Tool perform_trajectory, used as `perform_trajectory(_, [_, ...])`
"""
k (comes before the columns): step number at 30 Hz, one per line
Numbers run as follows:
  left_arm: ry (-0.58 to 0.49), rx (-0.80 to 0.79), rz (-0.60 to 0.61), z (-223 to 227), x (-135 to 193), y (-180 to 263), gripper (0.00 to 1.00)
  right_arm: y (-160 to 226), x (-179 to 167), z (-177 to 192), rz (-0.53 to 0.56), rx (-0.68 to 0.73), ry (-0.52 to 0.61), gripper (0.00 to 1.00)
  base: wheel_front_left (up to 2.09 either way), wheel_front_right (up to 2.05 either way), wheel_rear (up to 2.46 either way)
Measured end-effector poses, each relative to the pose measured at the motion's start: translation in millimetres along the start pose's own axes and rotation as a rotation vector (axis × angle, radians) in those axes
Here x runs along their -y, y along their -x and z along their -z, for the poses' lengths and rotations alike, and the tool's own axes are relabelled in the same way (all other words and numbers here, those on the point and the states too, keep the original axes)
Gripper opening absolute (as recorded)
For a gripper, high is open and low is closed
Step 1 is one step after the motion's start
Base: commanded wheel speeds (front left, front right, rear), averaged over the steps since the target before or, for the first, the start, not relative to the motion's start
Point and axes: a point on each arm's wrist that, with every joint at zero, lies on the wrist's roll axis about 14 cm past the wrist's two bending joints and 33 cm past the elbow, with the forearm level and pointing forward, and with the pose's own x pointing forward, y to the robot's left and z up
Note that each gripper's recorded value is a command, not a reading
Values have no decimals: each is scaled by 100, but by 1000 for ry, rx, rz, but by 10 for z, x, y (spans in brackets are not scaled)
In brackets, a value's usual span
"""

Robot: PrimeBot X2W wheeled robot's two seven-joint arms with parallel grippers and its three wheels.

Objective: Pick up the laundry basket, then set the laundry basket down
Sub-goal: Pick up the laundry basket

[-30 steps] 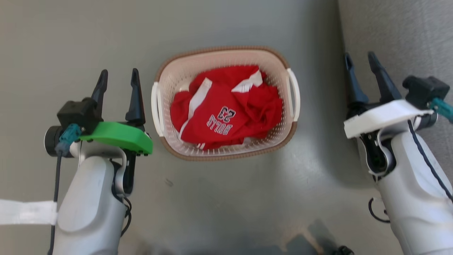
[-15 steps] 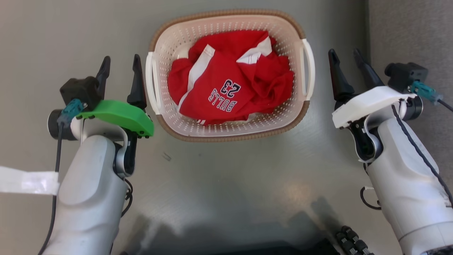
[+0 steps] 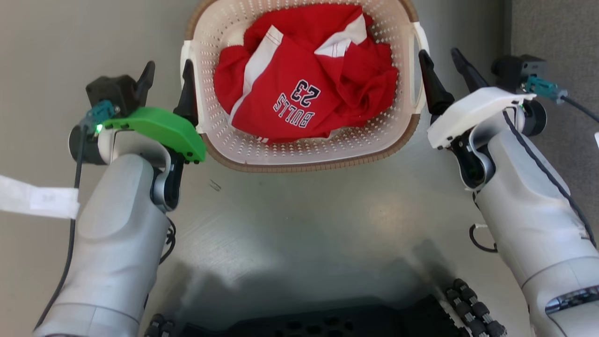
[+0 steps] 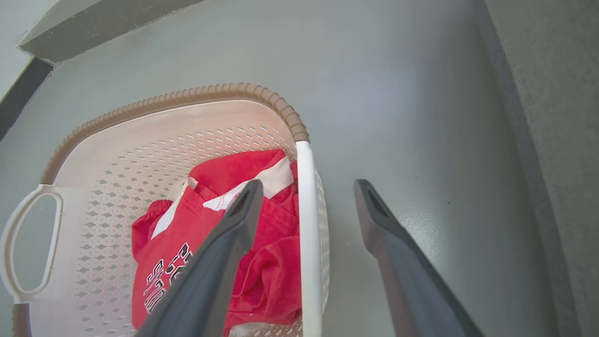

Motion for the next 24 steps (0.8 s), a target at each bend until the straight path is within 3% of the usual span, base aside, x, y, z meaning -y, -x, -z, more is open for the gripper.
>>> perform_trajectory(16, [17,-212,0,633,-94,-230,100,-278,34,350,-10,-107,2,100,0,0,0])
perform_trajectory(22, [-2,-227,15,664,-83,-321,100,-325,51,446,-6,-136,-8,100,0,0,0])
perform_trajectory(23, [1,-230,14,674,-87,-322,100,-335,43,448,-9,-138,-6,97,0,0,0])
perform_trajectory(24, [1,-233,14,682,-90,-322,100,-347,31,442,-12,-138,-7,82,0,0,0])
